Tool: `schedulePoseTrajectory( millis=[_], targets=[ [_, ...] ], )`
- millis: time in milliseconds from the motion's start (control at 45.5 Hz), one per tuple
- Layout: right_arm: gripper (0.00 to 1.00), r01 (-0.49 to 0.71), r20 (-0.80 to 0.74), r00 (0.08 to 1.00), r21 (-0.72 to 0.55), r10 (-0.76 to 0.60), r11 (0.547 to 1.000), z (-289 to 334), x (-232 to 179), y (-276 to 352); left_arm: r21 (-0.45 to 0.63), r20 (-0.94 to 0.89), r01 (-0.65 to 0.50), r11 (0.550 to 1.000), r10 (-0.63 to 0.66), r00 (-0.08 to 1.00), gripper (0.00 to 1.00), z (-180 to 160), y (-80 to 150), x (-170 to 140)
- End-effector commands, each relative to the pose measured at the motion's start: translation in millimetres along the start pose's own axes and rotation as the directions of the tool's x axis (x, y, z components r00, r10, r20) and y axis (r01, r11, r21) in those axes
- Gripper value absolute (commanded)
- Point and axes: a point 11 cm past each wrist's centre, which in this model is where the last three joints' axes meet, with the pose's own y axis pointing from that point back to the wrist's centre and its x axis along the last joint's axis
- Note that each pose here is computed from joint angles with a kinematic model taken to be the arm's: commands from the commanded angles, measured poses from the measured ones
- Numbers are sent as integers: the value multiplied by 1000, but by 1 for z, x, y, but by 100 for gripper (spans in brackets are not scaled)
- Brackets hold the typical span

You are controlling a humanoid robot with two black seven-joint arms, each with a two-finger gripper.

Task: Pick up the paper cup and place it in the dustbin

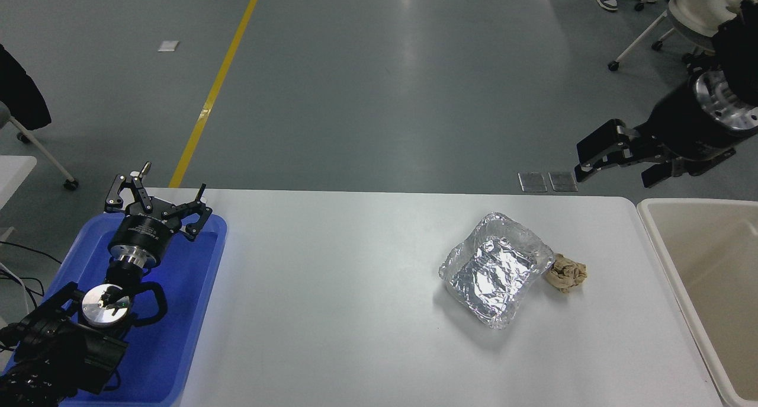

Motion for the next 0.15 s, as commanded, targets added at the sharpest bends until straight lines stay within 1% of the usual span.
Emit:
schedulePoseTrajectory(
  millis=[0,132],
  targets=[
    [100,26,-10,1000,8,-26,1000,-4,-6,-2,1,1,-2,1000,2,1000,100,0,0,1],
    [100,30,-10,1000,10,-29,1000,-4,-6,-3,0,0,-1,1000,1,1000,100,0,0,0]
  ],
)
